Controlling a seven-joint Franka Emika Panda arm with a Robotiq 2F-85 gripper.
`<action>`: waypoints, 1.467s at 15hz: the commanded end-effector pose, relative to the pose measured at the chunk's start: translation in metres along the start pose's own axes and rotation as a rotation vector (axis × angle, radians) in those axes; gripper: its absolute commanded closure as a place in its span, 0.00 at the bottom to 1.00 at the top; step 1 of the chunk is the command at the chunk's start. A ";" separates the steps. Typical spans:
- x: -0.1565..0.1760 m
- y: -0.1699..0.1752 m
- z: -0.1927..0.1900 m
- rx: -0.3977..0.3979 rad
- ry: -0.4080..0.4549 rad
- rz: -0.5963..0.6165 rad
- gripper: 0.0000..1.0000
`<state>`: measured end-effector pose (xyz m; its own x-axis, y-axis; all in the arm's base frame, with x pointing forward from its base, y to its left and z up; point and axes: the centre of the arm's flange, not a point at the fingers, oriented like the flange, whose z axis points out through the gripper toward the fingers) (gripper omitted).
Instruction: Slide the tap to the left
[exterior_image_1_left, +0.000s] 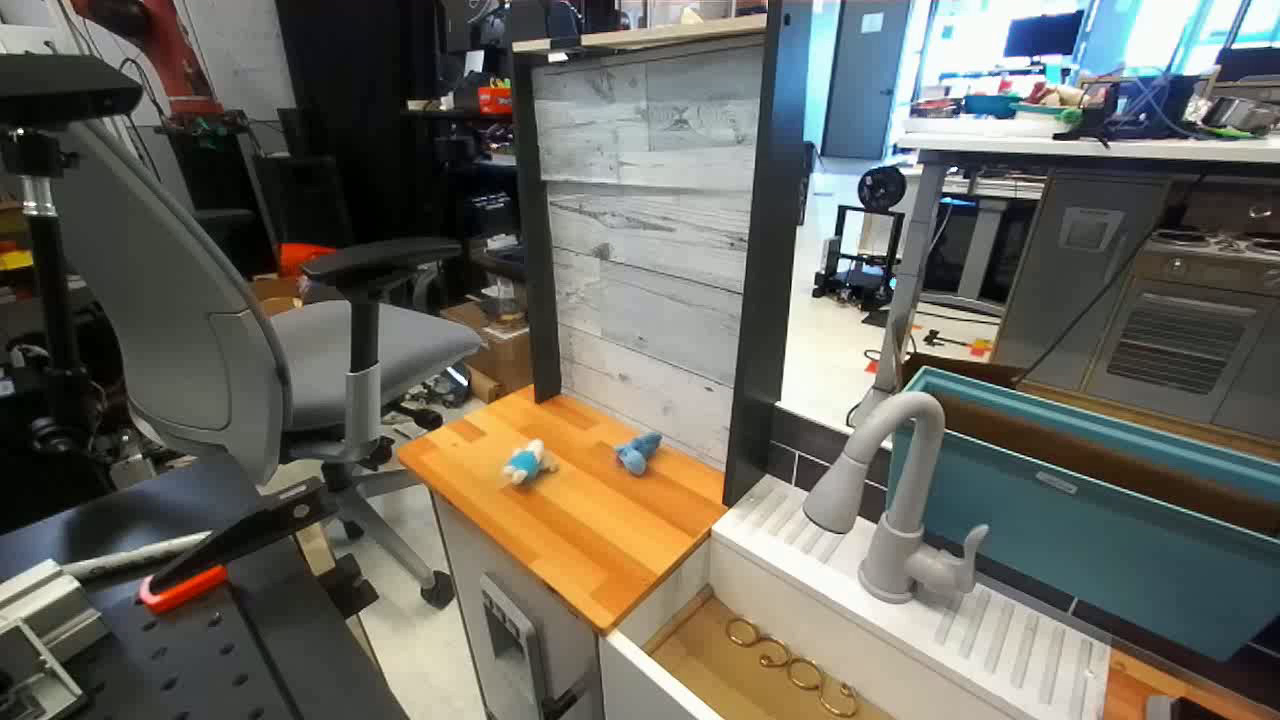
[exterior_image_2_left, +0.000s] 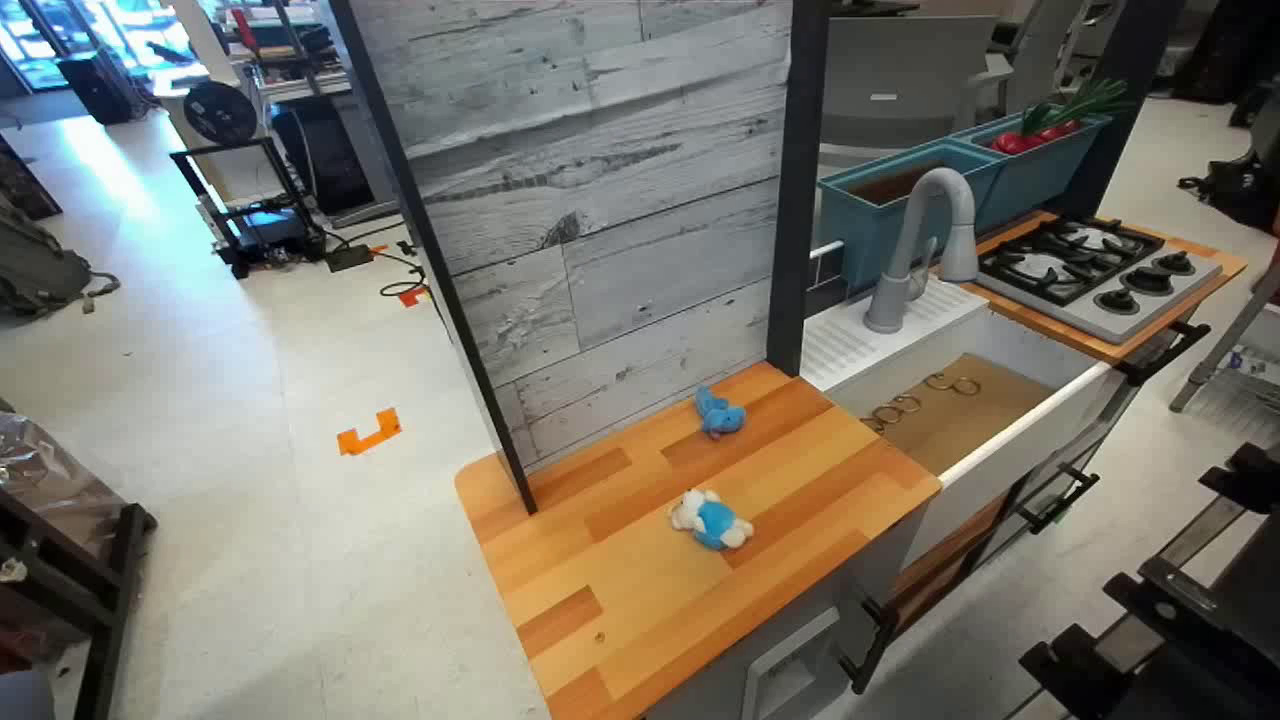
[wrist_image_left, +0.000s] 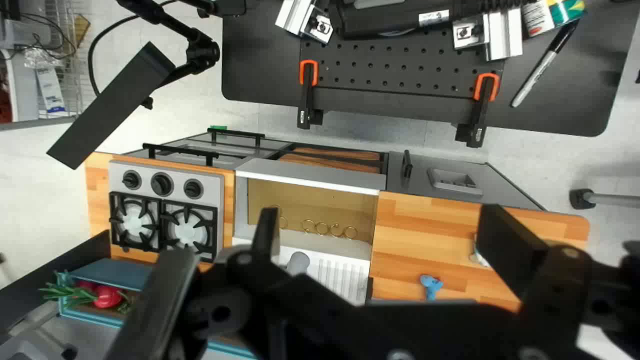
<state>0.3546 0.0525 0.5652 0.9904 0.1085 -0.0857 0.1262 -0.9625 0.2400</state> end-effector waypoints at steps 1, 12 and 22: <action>0.000 0.000 0.000 0.000 0.001 0.000 0.00; 0.014 0.019 0.049 0.013 -0.056 -0.013 0.00; 0.072 0.040 0.208 -0.028 -0.106 -0.053 0.00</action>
<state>0.3923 -0.0156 0.4078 0.9788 0.1031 -0.1772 0.1469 -0.9556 0.2555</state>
